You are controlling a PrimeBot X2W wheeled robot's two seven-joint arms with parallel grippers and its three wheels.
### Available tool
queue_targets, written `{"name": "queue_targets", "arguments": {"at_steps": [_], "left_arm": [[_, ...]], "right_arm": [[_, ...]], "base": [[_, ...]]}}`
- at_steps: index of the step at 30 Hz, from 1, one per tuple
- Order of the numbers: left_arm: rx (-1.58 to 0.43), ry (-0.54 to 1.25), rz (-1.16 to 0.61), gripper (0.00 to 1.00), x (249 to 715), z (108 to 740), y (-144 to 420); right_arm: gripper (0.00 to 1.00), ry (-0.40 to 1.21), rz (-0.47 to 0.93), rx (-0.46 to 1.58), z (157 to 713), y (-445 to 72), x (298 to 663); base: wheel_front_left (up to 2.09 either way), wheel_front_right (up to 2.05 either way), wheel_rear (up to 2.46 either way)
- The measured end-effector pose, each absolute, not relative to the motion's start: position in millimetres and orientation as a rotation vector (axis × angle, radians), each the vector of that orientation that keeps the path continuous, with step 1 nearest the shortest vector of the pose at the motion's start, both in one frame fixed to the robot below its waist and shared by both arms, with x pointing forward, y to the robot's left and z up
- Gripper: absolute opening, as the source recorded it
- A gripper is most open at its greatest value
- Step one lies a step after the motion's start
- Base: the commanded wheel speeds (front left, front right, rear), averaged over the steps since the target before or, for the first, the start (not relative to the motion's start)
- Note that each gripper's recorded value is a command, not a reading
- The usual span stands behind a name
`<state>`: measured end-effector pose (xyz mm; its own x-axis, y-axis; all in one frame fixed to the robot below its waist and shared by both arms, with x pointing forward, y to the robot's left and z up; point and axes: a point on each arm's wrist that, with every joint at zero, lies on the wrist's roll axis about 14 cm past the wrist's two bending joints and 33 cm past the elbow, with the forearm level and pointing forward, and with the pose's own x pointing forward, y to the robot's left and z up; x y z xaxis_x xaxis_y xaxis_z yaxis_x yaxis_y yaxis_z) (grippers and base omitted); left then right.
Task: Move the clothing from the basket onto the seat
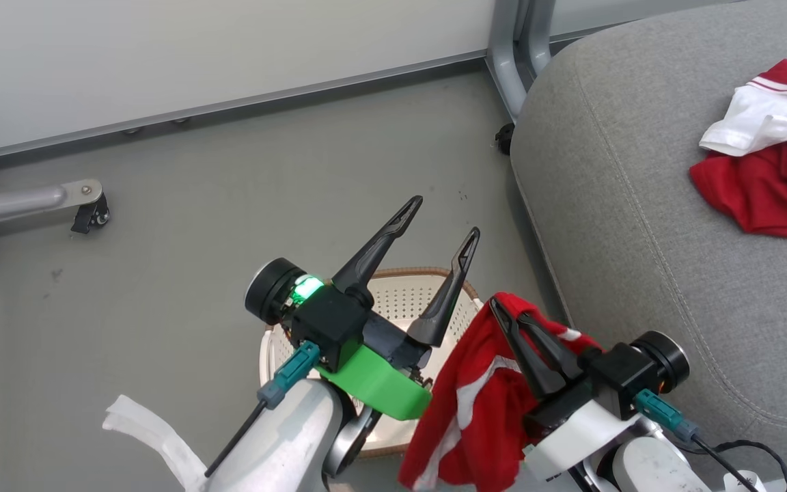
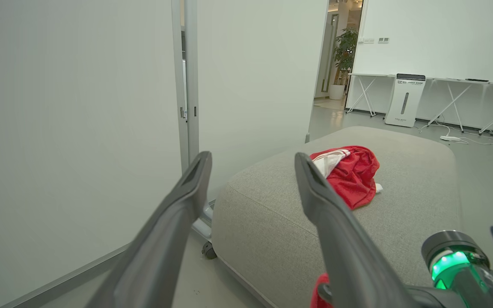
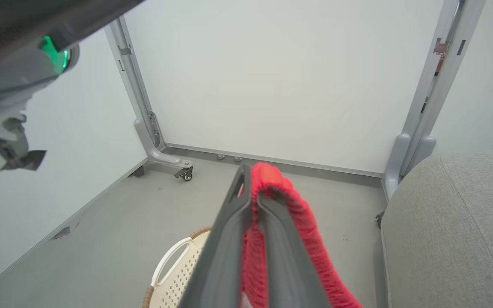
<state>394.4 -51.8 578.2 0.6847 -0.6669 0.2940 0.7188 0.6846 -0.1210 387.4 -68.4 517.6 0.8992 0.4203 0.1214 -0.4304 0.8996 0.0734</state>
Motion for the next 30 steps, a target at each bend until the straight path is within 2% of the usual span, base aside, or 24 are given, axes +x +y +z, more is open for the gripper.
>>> {"name": "queue_targets", "arguments": {"at_steps": [12, 30], "left_arm": [[-0.212, -0.241, -0.772, 1.00, 397, 577, -50], [-0.195, -0.141, -0.773, 1.00, 403, 534, -57]], "right_arm": [[0.00, -0.118, 0.410, 0.091, 522, -78, 385], [0.00, -0.263, 0.269, 0.054, 568, -124, 383]], "base": [[0.00, 0.00, 0.00], [0.00, 0.00, 0.00]]}}
